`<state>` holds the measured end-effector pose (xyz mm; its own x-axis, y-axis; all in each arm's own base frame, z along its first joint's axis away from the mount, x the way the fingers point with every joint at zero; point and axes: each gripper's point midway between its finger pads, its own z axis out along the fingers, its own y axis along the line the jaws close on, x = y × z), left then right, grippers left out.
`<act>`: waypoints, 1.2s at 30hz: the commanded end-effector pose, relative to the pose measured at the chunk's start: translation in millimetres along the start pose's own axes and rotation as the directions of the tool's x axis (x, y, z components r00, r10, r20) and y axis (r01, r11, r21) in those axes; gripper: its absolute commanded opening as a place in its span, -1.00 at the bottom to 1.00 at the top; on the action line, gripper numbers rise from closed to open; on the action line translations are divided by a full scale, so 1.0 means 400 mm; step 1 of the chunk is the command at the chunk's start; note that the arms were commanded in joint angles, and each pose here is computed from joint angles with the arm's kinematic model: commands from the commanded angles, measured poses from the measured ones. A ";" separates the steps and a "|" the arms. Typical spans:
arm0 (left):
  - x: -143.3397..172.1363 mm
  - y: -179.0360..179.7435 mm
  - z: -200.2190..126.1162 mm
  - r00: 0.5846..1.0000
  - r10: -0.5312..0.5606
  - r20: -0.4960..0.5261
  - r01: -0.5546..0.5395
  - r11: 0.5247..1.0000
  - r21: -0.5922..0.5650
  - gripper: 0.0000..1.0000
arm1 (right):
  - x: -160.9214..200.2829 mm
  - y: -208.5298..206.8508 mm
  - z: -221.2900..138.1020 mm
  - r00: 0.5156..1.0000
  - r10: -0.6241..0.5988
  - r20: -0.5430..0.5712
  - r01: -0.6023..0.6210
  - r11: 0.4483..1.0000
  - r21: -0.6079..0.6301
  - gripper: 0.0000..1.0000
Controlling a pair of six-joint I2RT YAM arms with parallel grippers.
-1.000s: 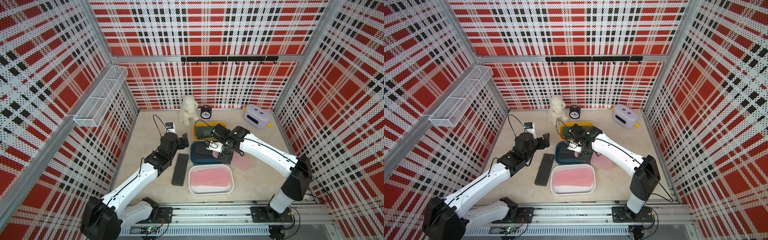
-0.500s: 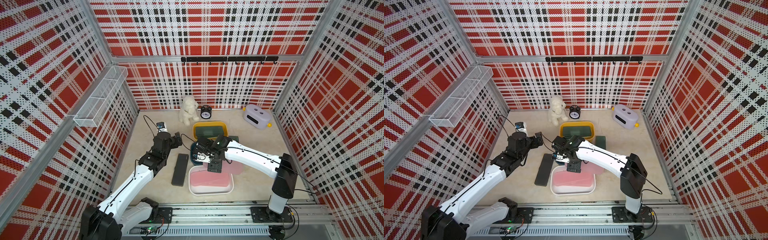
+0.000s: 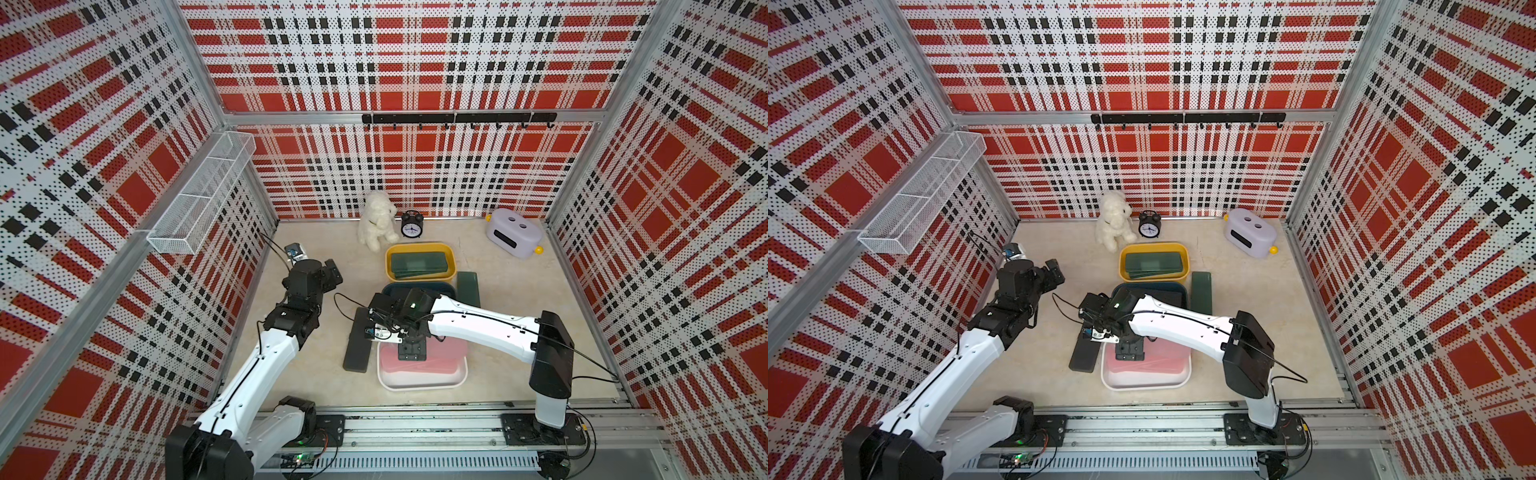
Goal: Place the pencil cases by color into the storage box
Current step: Place the pencil case at the storage box.
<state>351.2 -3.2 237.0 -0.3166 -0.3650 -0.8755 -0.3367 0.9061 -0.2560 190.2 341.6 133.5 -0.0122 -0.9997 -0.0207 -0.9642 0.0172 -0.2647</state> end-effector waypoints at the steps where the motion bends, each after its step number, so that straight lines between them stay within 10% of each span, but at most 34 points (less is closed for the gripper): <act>1: -0.020 0.037 -0.010 0.998 -0.044 0.034 0.045 0.998 -0.039 0.90 | -0.020 0.023 0.002 1.000 -0.009 0.006 0.009 1.000 -0.017 0.18; 36: -0.030 0.046 -0.023 0.997 -0.050 0.058 0.052 0.998 -0.025 0.91 | -0.043 0.138 0.131 1.000 -0.013 -0.022 0.010 0.992 -0.123 0.35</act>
<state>343.0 13.5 245.3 -0.2606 -0.3990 -0.8791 -0.3756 0.8808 -0.2884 156.2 353.5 75.2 0.0010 -0.9998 0.0193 -0.9879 -0.0040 -0.1550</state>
